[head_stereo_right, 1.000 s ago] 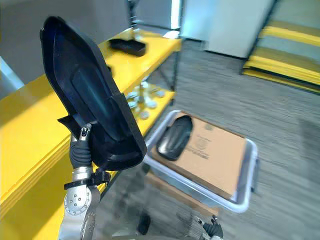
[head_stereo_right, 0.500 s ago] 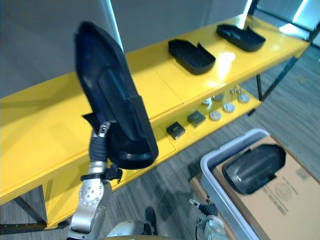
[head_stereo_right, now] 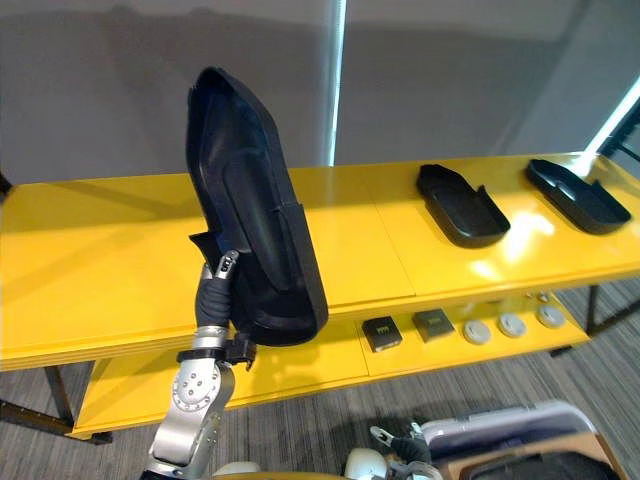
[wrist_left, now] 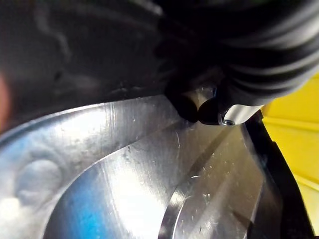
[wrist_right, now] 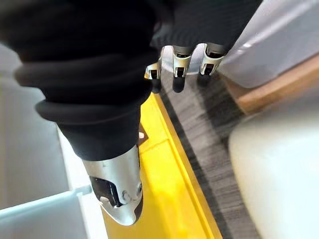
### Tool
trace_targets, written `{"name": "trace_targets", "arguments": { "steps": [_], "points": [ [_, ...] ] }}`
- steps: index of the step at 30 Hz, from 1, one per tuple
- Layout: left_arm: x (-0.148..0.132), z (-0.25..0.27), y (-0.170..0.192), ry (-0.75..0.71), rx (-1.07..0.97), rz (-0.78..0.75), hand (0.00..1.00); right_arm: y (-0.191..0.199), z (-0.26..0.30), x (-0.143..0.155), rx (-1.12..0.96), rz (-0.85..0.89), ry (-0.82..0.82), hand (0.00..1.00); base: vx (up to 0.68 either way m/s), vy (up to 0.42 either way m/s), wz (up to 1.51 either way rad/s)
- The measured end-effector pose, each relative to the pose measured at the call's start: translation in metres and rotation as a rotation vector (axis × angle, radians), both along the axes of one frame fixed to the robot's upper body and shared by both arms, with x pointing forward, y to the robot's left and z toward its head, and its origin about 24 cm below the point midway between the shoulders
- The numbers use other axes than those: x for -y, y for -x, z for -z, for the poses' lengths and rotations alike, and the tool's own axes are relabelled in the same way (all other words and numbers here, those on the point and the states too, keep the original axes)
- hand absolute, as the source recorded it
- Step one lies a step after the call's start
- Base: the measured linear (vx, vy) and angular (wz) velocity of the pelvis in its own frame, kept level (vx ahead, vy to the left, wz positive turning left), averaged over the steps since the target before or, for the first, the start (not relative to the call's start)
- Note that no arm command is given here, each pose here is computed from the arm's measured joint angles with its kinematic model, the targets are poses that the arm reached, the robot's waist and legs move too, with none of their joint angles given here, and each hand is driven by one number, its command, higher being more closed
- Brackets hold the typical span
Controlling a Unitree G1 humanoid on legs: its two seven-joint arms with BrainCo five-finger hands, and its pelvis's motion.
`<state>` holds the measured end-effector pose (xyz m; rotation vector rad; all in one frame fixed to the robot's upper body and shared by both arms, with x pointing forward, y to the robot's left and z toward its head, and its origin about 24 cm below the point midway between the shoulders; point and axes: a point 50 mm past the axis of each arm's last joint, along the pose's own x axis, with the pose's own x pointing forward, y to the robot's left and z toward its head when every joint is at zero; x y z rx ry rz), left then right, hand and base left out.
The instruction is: Walk over and take plastic housings, then place them on the shelf
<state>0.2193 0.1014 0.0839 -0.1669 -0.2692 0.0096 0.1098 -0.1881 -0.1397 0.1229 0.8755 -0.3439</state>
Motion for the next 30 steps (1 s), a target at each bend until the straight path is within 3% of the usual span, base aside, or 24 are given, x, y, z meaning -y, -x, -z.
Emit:
{"name": "trace_targets", "arguments": {
  "steps": [7, 16, 25, 30],
  "points": [
    [0.005, 0.000, 0.000, 0.020, -0.002, 0.018, 1.00, -0.013, -0.006, 0.002, 0.046, -0.008, 0.012, 0.00, 0.07, -0.107, 0.06],
    [0.002, 0.024, -0.005, -0.039, -0.113, -0.007, 1.00, 0.011, 0.007, -0.005, -0.046, 0.001, -0.021, 0.00, -0.07, 0.020, 0.00],
    [-0.056, 0.035, -0.061, -0.187, -0.217, -0.268, 1.00, 0.010, 0.008, -0.001, -0.064, -0.053, 0.001, 0.00, -0.10, 0.002, -0.17],
    [-0.074, 0.030, -0.080, -0.217, -0.237, -0.351, 1.00, 0.009, 0.008, 0.000, -0.061, -0.071, 0.004, 0.00, -0.03, -0.009, -0.13]
  ]
}}
